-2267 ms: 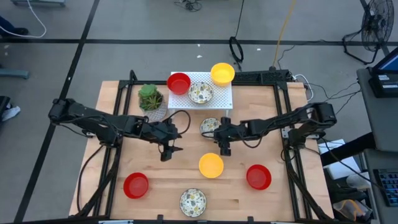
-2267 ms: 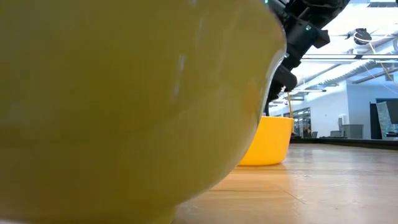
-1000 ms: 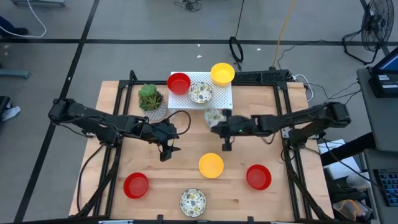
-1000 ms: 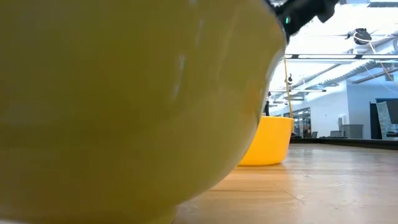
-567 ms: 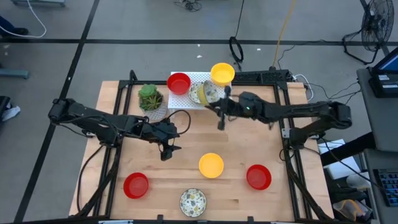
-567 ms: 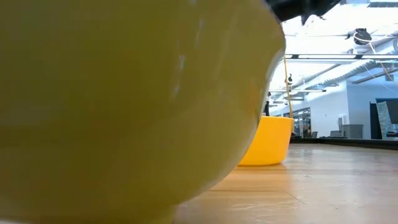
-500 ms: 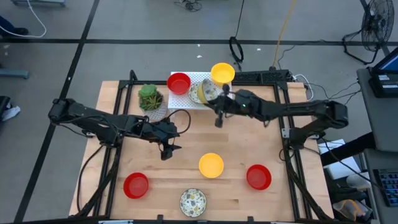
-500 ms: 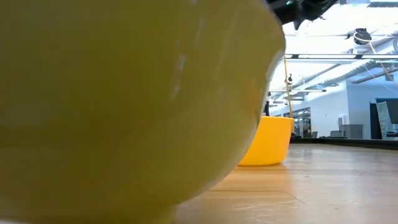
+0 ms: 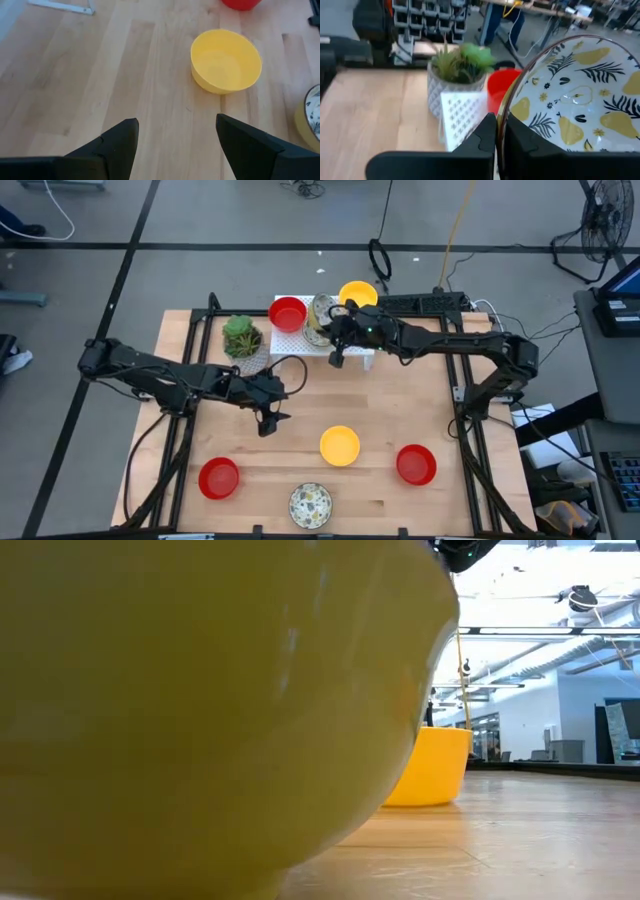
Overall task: Pick & Place Mini bowls
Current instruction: Stack the white patterned bowl on the white patterned bowl on the shelf
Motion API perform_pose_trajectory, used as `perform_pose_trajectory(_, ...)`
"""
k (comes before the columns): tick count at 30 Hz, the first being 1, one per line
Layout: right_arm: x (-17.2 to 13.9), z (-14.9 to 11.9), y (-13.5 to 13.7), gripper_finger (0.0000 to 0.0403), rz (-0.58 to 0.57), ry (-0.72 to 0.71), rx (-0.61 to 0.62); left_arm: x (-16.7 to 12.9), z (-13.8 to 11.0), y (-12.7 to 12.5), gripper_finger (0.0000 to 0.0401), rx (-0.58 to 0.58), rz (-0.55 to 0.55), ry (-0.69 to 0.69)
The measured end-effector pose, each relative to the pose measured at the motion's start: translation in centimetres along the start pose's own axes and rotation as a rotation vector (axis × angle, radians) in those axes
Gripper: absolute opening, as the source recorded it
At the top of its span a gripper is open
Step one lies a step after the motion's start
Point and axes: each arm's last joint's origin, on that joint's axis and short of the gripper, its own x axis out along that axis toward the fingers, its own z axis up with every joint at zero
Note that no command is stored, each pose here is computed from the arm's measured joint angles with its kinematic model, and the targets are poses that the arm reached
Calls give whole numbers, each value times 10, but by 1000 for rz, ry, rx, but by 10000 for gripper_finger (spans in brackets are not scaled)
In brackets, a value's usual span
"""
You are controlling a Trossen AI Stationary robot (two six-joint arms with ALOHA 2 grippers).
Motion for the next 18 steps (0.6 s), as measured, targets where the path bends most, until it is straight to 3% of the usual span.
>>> perform_pose_trajectory(18, 0, -11, 3, 8, 22, 111, 27, 0, 0, 3, 269, -2, 9, 2)
